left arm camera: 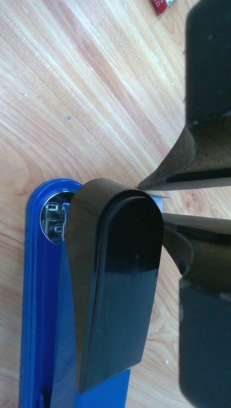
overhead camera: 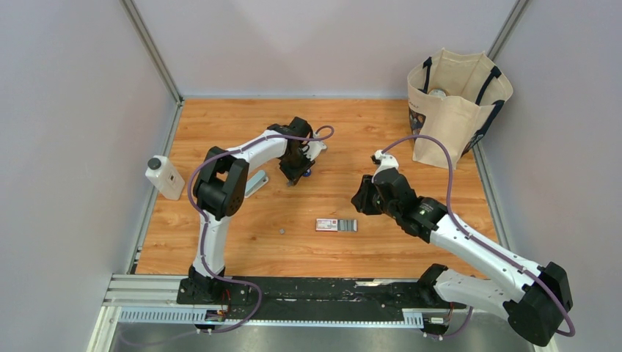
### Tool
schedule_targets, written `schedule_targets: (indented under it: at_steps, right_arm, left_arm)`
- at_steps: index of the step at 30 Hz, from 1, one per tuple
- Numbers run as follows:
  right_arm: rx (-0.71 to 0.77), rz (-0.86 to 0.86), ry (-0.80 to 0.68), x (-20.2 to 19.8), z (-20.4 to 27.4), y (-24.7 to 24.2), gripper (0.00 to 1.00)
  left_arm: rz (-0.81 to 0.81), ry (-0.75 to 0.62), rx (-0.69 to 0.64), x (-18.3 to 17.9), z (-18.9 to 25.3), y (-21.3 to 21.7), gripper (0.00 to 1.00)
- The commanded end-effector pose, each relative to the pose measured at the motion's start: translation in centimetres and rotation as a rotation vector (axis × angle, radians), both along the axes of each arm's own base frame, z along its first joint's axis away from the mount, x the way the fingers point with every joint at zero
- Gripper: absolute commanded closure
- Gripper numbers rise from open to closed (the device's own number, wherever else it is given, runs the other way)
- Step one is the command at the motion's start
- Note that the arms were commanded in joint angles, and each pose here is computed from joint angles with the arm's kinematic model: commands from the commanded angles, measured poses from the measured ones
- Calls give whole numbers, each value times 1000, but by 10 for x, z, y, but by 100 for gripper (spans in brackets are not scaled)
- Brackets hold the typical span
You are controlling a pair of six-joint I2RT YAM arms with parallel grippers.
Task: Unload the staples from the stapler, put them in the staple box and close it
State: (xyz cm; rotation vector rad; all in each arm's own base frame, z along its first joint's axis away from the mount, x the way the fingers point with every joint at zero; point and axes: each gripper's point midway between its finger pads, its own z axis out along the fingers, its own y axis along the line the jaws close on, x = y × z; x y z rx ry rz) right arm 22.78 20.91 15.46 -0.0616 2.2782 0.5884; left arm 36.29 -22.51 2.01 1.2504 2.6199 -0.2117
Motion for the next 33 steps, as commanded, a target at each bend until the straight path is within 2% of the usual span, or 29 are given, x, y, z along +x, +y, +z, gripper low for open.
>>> schedule_targets:
  at_steps: [1,7,12,19,24,26,29,33]
  right_arm:
    - [23,-12,-46,7,10,1,74]
    - [35,3,-65,9,21,5,74]
    - [72,34,-110,11,48,12,72]
    - [177,134,-193,5,104,29,66]
    - [333,266,-252,-13,152,49,59]
    - [379,302,-271,-19,169,54,56]
    - [467,368,-320,-33,198,59,54]
    - [595,456,-393,-54,235,61,53]
  left_arm:
    - [-11,-7,-6,-1,6,-4,69]
    - [-24,-19,-44,-14,37,-6,71]
    - [-40,-29,-181,-36,105,-22,73]
    - [-69,-51,-477,-83,224,-42,73]
    - [-109,-37,-783,-133,309,-57,73]
    - [-114,-11,-884,-149,330,-61,73]
    - [-124,103,-987,-176,344,-64,71]
    - [-77,226,-1141,-186,359,-66,70]
